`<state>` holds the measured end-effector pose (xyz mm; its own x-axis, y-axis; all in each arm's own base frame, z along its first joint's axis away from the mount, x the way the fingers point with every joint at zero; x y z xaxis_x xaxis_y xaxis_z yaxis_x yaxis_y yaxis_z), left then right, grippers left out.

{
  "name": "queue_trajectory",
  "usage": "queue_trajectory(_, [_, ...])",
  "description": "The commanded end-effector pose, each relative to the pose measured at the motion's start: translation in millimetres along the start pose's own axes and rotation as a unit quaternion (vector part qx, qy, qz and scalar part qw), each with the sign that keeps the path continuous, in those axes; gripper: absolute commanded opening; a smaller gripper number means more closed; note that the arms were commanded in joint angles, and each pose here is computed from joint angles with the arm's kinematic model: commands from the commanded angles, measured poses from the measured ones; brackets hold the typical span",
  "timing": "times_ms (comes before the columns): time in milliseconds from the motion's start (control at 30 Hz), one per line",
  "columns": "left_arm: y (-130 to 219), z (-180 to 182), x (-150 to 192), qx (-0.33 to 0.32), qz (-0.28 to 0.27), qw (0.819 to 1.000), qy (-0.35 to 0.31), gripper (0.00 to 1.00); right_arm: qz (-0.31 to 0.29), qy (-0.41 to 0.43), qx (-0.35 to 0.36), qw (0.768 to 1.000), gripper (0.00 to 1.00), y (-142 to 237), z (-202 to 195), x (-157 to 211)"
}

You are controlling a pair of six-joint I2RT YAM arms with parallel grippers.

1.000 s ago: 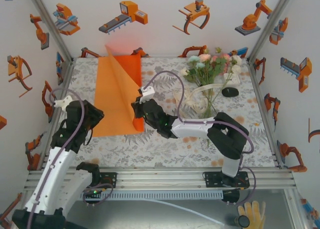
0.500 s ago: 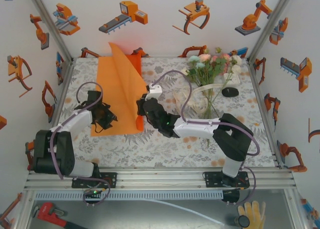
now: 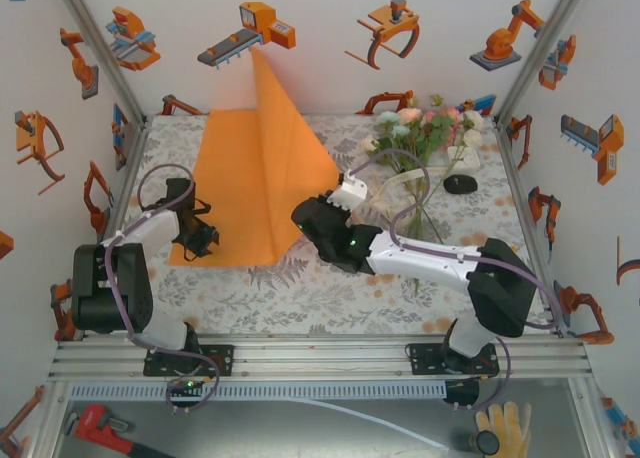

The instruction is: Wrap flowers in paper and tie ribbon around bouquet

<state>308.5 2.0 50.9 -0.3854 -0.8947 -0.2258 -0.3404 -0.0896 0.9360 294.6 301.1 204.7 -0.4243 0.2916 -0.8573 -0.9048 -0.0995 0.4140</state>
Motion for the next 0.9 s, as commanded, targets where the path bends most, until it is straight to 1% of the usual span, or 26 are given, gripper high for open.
queue_trajectory(0, [-10, 33, -11, -0.078, -0.024, 0.996, -0.021, 0.35, 0.000, -0.022, 0.093, 0.995, 0.03, 18, -59, 15])
queue_trajectory(133, [-6, 24, -19, -0.066, -0.032, 0.997, -0.039, 0.36, 0.057, -0.013, 0.096, 0.994, 0.17, 21, -79, 46])
queue_trajectory(200, [-5, 21, -21, -0.061, -0.033, 0.997, -0.046, 0.36, 0.091, -0.012, 0.088, 0.992, 0.32, 23, -83, 63])
queue_trajectory(267, [-4, 17, -22, -0.055, -0.034, 0.997, -0.051, 0.38, 0.117, -0.009, 0.078, 0.990, 0.45, 27, -83, 73])
queue_trajectory(333, [-2, 14, -23, -0.045, -0.036, 0.997, -0.059, 0.41, 0.131, -0.004, 0.069, 0.989, 0.49, 33, -83, 73])
queue_trajectory(433, [8, 2, -24, -0.011, -0.035, 0.996, -0.084, 0.45, 0.131, 0.026, 0.042, 0.990, 0.51, 44, -79, 57])
queue_trajectory(467, [15, -1, -25, -0.003, -0.038, 0.995, -0.090, 0.47, 0.125, 0.042, 0.020, 0.991, 0.55, 49, -74, 48])
queue_trajectory(500, [22, -3, -27, 0.001, -0.043, 0.995, -0.093, 0.47, 0.121, 0.074, -0.010, 0.990, 0.58, 51, -66, 42])
queue_trajectory(533, [34, -4, -30, 0.004, -0.052, 0.994, -0.093, 0.48, 0.113, 0.117, -0.062, 0.985, 0.65, 55, -49, 34])
queue_trajectory(567, [45, -5, -31, 0.011, -0.061, 0.994, -0.094, 0.48, 0.111, 0.154, -0.121, 0.974, 0.69, 56, -31, 28])
queue_trajectory(600, [54, -7, -31, 0.019, -0.069, 0.993, -0.092, 0.48, 0.129, 0.169, -0.174, 0.962, 0.69, 55, -16, 26])
queue_trajectory(633, [63, -9, -28, 0.032, -0.073, 0.993, -0.086, 0.47, 0.172, 0.167, -0.207, 0.948, 0.69, 43, -8, 24])
queue_trajectory(667, [68, -13, -22, 0.048, -0.072, 0.993, -0.082, 0.47, 0.220, 0.166, -0.228, 0.934, 0.67, 29, -1, 20])
queue_trajectory(700, [71, -17, -15, 0.059, -0.066, 0.993, -0.080, 0.47, 0.255, 0.183, -0.242, 0.918, 0.65, 13, 6, 19])
queue_trajectory(733, [72, -21, -9, 0.066, -0.061, 0.993, -0.078, 0.46, 0.271, 0.206, -0.255, 0.905, 0.64, 1, 16, 19])
queue_trajectory(767, [71, -25, -4, 0.070, -0.058, 0.993, -0.079, 0.46, 0.274, 0.238, -0.263, 0.894, 0.63, -11, 26, 18])
queue_trajectory(833, [60, -28, 1, 0.059, -0.050, 0.994, -0.075, 0.46, 0.270, 0.293, -0.254, 0.881, 0.62, -45, 44, 22])
queue_trajectory(867, [52, -28, 0, 0.048, -0.047, 0.995, -0.070, 0.45, 0.268, 0.306, -0.249, 0.879, 0.62, -64, 52, 23])
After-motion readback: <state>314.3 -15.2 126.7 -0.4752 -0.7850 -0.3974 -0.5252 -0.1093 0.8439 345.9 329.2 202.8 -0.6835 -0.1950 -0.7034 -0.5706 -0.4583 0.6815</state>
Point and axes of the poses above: each hand's point on the last joint's axis, 136 mm out from that joint toward the fingers, its own y axis back along the fingers, its own z axis along the line the jaws close on, x = y × z, the point moved 2 cm from there along y, back along the fingers, and after that the axes turned 13 degrees about y, right-handed, at the moved point
